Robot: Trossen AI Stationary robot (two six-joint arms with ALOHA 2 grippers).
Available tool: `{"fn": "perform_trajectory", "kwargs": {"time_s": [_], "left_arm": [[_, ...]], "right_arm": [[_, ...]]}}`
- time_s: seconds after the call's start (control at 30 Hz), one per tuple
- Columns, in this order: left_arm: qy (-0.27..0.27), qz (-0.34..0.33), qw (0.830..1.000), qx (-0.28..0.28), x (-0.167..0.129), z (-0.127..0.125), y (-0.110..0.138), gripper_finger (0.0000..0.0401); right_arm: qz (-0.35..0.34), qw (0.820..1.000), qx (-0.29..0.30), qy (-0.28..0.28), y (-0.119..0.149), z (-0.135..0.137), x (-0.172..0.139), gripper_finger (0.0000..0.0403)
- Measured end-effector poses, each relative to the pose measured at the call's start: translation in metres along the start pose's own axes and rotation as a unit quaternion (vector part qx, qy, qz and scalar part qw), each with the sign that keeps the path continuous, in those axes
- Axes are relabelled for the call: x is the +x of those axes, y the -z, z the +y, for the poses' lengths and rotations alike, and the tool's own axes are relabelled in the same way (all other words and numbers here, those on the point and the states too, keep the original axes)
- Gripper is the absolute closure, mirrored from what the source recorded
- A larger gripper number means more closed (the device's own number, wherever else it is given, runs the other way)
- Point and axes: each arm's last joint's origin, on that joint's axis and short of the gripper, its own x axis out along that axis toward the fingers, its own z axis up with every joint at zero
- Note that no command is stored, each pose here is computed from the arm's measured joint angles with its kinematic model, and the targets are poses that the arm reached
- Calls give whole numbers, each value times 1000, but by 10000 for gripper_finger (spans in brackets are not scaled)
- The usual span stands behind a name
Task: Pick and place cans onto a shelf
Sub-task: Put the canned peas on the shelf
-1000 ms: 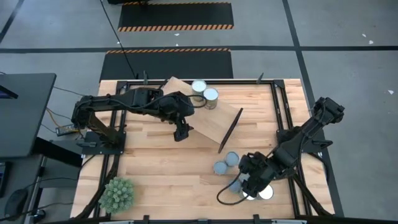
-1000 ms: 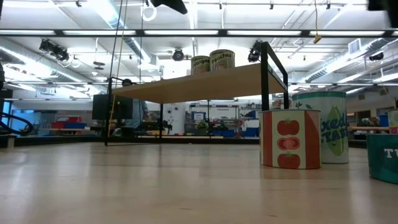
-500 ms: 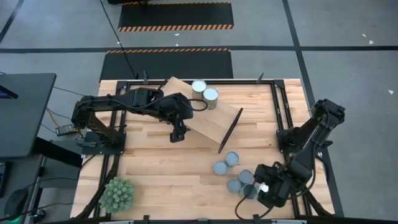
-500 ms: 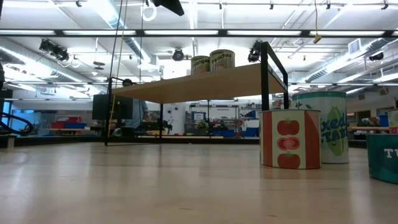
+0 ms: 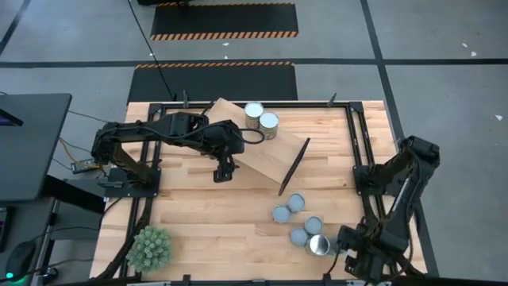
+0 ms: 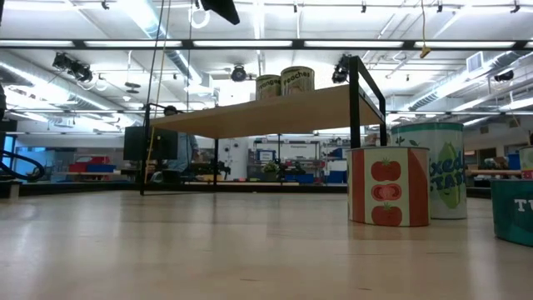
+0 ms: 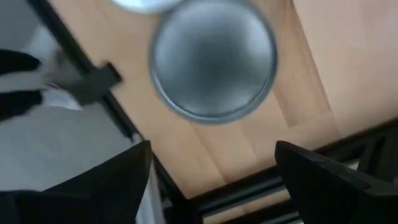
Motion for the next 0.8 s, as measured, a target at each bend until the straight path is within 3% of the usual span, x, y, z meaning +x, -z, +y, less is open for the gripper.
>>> {"fn": "perform_trajectory", "kwargs": {"time_s": [0.1,0.33,0.63,0.8], "left_arm": [[0,0,1000,-1,0,0,0,111],[0,0,1000,-3,0,0,0,111],[-4,-1,1000,-6,0,2,0,111],[-6,-1,1000,-9,0,4,0,111]], "right_arm": [[15,1000,2,24,0,6,16,54],[-10,1000,-9,16,-8,21,38,54],[-70,996,22,40,-21,19,41,51],[-83,995,26,43,-32,18,41,23]]}}
